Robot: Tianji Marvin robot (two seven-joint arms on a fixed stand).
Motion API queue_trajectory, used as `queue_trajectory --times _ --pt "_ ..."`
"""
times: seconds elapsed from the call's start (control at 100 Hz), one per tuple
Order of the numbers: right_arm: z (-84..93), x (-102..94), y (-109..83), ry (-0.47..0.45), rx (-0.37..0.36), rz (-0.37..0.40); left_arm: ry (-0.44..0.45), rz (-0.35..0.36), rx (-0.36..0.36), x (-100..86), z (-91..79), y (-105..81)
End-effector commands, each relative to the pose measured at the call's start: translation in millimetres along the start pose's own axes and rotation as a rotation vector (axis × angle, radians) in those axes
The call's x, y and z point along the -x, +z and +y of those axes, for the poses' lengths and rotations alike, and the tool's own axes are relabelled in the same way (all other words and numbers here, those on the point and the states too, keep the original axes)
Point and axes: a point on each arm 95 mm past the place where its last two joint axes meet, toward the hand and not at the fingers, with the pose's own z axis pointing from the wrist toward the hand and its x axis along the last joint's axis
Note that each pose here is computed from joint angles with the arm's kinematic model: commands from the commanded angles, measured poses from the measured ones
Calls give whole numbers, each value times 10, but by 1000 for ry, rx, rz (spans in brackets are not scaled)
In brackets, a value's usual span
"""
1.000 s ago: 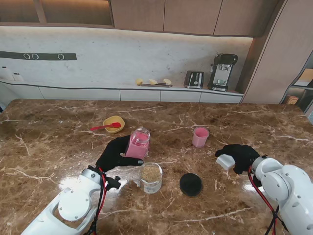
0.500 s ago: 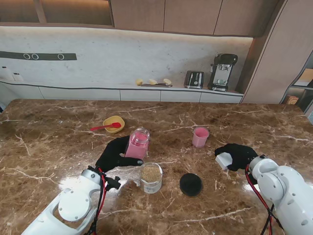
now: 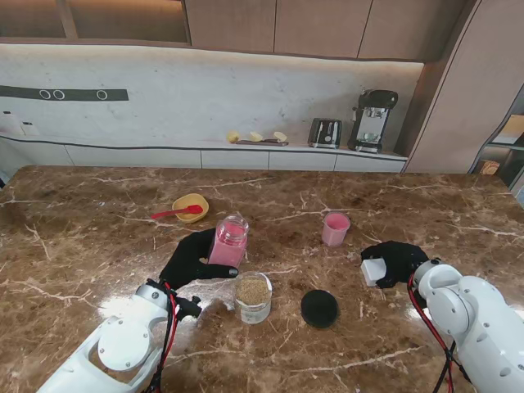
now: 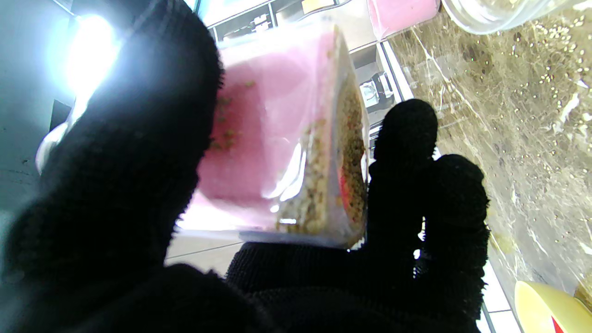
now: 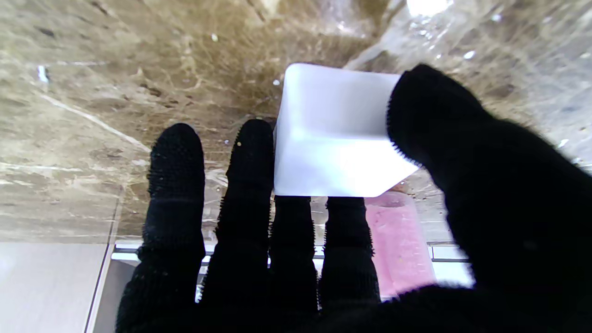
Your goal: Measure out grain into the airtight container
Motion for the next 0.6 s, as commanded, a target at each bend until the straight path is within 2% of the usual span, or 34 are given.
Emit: queue_trajectory --times 0.0,0.4,0.59 --pt "-263 4 -25 8 -71 -10 -7 -4 -2 20 26 -13" --pt "-435 -24 -1 -14 27 2 -5 2 2 17 28 -3" --pt "-443 -55 9 19 66 5 -5 3 9 19 42 6"
